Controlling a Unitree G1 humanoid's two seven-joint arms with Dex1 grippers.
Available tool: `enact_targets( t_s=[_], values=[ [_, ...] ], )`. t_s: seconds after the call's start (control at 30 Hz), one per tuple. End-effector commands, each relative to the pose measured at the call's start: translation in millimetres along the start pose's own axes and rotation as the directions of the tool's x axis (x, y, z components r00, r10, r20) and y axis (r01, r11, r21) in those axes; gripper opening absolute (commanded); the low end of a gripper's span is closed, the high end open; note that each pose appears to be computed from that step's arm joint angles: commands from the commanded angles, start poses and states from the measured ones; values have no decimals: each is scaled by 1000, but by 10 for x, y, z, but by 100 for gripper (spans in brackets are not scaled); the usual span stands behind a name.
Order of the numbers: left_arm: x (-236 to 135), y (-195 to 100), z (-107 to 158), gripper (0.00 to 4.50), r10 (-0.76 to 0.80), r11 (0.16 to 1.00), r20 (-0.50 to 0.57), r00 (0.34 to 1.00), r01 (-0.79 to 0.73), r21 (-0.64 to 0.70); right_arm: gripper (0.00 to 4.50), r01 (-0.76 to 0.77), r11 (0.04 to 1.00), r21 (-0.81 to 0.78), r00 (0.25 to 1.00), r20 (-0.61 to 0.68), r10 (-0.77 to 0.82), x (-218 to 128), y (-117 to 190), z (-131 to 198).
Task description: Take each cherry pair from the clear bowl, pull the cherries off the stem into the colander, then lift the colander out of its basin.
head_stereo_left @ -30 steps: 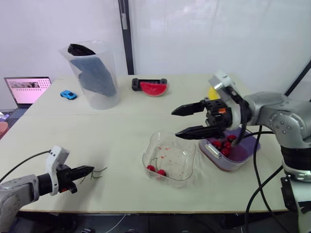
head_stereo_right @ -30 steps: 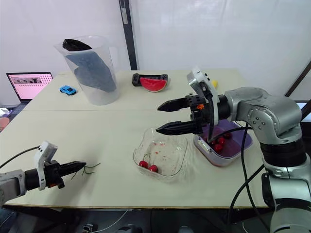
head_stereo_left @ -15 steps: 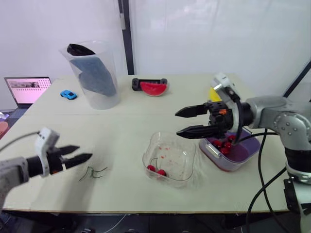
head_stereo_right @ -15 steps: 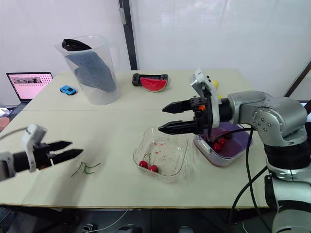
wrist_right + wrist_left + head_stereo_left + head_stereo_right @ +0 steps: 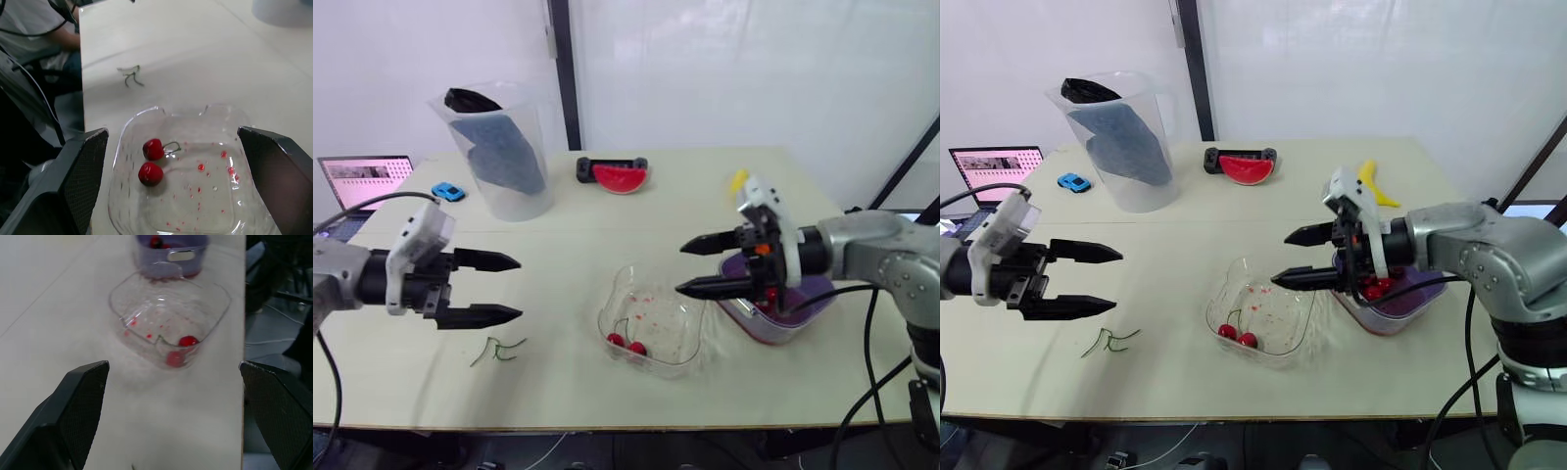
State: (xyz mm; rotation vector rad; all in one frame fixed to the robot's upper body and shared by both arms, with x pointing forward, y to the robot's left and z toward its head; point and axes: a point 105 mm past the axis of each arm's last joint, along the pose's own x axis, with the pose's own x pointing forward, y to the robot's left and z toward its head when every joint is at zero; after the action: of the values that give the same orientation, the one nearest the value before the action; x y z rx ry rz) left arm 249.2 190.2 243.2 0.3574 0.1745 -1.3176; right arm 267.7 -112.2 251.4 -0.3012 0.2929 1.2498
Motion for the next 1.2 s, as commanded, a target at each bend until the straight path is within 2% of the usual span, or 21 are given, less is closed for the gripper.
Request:
enact_targets(
  t_s=[0.03,0.17,0.3,0.4,0.57,0.8,1.0,1.2],
  values=[
    [101,-21,151,447,-16,998,58,998,12,64,450,78,997,-5,997,20,-78,56,-28,65],
    [160,3,176,447,19,997,95,995,-26,75,450,111,989,97,991,66,-117,186,-118,156],
    [178,-46,233,447,58,994,126,990,-70,89,450,-45,964,264,999,-8,49,455,36,27],
    [155,-28,172,447,110,991,155,982,-121,62,450,5,935,355,1000,-31,7,680,-51,-29],
    [125,-53,-1,447,175,983,135,975,-180,32,450,53,899,434,996,-82,-19,941,-65,-208],
    [103,-85,-87,447,204,978,118,972,-208,19,450,175,873,455,971,-228,-77,1087,-131,-527],
    [88,-77,-120,447,207,977,107,972,-210,20,450,185,893,410,961,-265,-77,1076,-114,-546],
    [155,-78,-137,447,192,980,118,974,-196,23,450,159,959,237,914,-401,-52,1050,-11,-630]
  ],
)
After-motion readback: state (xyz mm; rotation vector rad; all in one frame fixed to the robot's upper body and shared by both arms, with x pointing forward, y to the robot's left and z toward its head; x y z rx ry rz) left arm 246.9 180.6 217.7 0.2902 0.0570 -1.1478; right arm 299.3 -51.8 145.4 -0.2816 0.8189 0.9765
